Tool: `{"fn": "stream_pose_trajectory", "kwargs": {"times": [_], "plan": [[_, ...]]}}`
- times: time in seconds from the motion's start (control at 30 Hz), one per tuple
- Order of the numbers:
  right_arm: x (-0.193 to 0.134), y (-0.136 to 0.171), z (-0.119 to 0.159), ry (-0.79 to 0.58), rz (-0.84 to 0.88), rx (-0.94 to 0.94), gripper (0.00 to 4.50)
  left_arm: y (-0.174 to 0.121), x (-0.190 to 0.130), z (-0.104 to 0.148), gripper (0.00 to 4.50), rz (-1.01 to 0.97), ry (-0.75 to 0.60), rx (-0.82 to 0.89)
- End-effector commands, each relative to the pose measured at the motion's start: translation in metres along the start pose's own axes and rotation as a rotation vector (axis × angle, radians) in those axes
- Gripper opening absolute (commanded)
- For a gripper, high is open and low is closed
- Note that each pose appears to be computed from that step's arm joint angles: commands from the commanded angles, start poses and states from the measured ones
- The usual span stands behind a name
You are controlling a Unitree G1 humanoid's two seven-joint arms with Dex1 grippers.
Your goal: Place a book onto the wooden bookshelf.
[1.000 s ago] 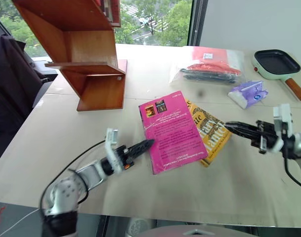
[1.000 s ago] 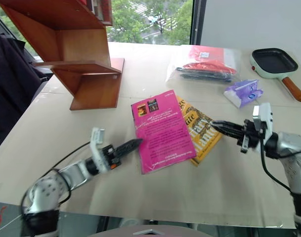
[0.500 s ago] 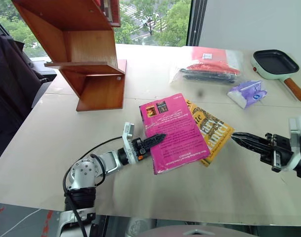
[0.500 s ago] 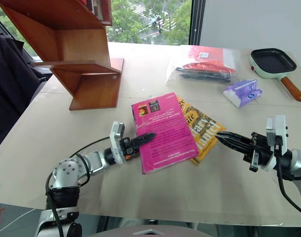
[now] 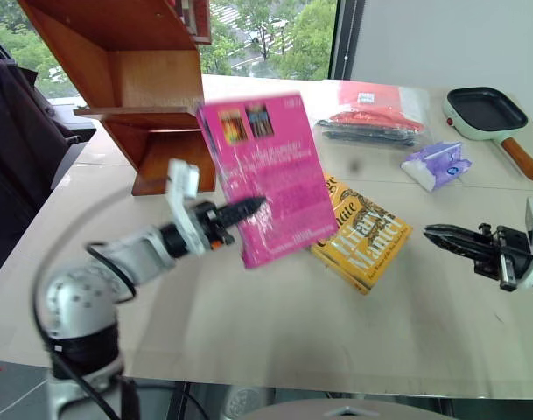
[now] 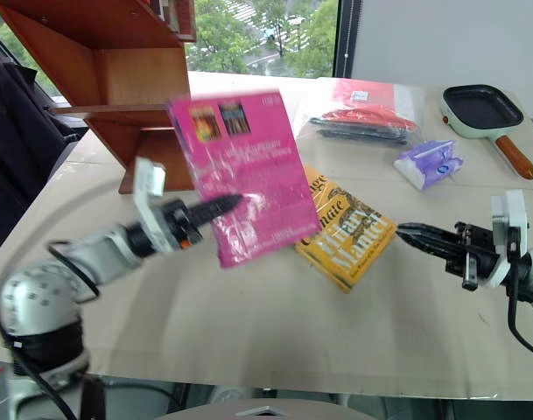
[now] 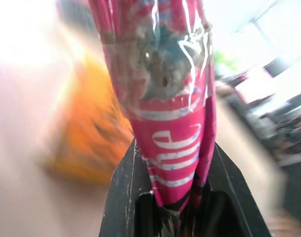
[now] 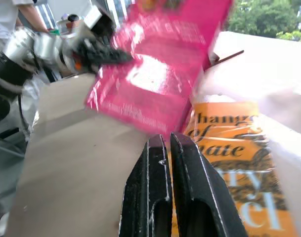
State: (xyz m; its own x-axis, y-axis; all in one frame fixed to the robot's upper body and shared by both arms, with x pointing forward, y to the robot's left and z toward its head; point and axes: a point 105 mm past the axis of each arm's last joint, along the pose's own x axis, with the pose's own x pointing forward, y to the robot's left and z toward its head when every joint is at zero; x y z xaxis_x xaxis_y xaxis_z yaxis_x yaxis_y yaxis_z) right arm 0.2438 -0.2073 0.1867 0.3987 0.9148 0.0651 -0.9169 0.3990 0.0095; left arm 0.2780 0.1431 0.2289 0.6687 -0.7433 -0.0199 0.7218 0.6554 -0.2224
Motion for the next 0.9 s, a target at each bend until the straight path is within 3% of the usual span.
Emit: {"fn": "stream_pose_trajectory", "kwargs": {"times": [0.03, 0.3, 0.43, 0.6, 0.67, 0.9], "plan": [[0.008, -0.011, 0.009, -0.053, 0.057, -0.012, 0.0, -0.024, 0.004, 0.028, 0.2, 0.008, 0.049, 0.368], [0.055, -0.048, 0.033, -0.141, 0.171, 0.065, 0.0, -0.022, 0.01, 0.086, 0.2, 0.273, 0.098, 1.048], [0.081, -0.057, 0.047, -0.195, 0.206, 0.057, 1.31, -0.011, -0.005, 0.105, 0.2, 0.416, 0.181, 1.361], [0.096, -0.063, 0.053, -0.226, 0.251, 0.077, 3.78, -0.006, -0.008, 0.112, 0.2, 0.492, 0.248, 1.599], [0.1, -0.065, 0.057, -0.24, 0.268, 0.083, 4.31, -0.007, -0.009, 0.119, 0.2, 0.522, 0.233, 1.647], [0.107, -0.068, 0.069, -0.294, 0.302, 0.077, 4.43, -0.008, -0.016, 0.131, 0.2, 0.582, 0.242, 1.772]]}}
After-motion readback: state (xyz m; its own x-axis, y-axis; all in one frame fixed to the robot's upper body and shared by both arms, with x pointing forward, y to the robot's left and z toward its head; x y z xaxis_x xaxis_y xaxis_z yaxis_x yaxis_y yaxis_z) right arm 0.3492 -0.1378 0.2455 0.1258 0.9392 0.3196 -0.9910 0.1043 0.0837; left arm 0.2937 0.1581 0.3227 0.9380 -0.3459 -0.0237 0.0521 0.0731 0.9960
